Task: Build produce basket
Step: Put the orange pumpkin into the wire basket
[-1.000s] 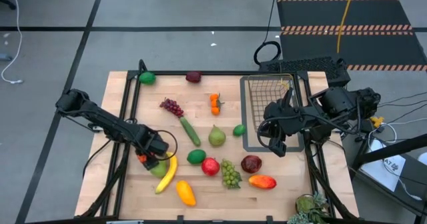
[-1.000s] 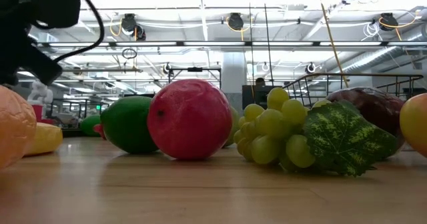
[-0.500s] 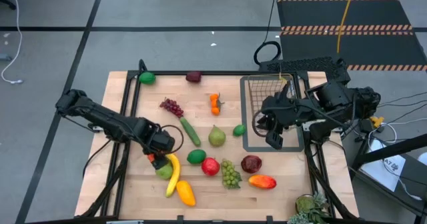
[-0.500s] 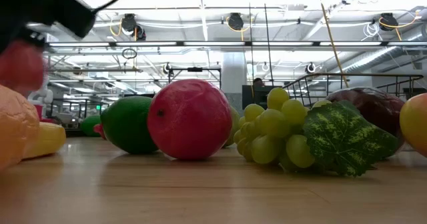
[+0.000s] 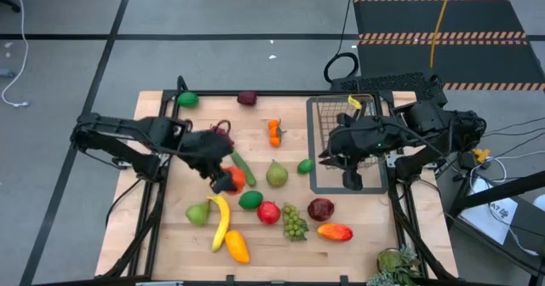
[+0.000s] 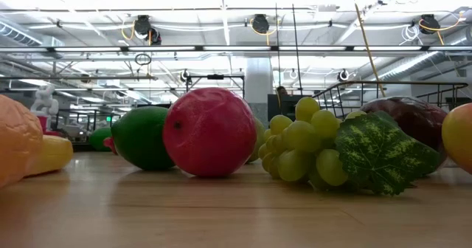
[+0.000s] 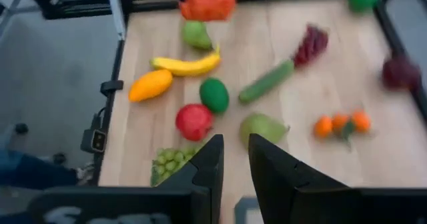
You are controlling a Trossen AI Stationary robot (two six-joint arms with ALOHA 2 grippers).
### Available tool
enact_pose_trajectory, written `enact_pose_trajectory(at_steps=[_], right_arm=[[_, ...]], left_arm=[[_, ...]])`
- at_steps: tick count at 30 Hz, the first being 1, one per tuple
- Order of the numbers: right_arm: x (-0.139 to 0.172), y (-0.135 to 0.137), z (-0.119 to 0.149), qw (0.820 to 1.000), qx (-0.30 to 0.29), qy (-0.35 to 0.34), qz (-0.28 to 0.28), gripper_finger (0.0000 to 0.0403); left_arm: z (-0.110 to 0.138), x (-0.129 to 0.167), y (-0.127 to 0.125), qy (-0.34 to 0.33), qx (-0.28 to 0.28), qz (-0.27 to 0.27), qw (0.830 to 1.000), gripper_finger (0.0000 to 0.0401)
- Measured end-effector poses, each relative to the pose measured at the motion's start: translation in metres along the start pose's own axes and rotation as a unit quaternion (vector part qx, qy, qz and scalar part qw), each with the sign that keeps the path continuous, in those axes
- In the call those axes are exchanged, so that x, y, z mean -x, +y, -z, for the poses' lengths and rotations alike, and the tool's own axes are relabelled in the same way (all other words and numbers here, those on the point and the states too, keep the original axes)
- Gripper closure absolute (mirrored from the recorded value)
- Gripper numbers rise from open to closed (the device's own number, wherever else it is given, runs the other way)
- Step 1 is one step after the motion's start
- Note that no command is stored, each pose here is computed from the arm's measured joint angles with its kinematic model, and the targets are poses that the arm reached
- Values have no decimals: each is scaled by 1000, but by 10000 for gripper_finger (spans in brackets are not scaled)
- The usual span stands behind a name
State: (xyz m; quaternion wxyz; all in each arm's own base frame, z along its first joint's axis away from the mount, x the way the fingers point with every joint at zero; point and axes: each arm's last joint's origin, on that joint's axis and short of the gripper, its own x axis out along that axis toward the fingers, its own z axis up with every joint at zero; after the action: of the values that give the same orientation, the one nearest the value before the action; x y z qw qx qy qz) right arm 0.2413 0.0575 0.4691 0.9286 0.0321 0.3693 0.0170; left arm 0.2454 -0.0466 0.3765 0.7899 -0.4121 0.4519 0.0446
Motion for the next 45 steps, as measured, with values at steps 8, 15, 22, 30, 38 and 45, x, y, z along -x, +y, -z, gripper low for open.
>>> enact_pose_trajectory(at_steps=[8, 15, 22, 30, 38, 45], right_arm=[[-2, 5, -18, 984, 148, -88, -38, 337], [-23, 8, -28, 967, 183, -157, -83, 269], [-30, 13, -25, 976, 129, -159, -78, 166], [28, 11, -11, 973, 75, -217, -16, 85], [78, -3, 6, 953, 78, -265, 124, 47], [79, -3, -2, 921, 89, -278, 257, 33]], left_arm=[[-27, 7, -24, -101, 14, 127, 987, 41], [-41, -13, -43, -134, 11, 194, 972, 46], [-55, -44, -55, -179, 11, 210, 961, 42], [-71, -59, -65, -285, 21, 234, 929, 41], [-92, -40, -75, -494, 36, 256, 830, 41], [-104, -16, -73, -617, 78, 263, 737, 41]])
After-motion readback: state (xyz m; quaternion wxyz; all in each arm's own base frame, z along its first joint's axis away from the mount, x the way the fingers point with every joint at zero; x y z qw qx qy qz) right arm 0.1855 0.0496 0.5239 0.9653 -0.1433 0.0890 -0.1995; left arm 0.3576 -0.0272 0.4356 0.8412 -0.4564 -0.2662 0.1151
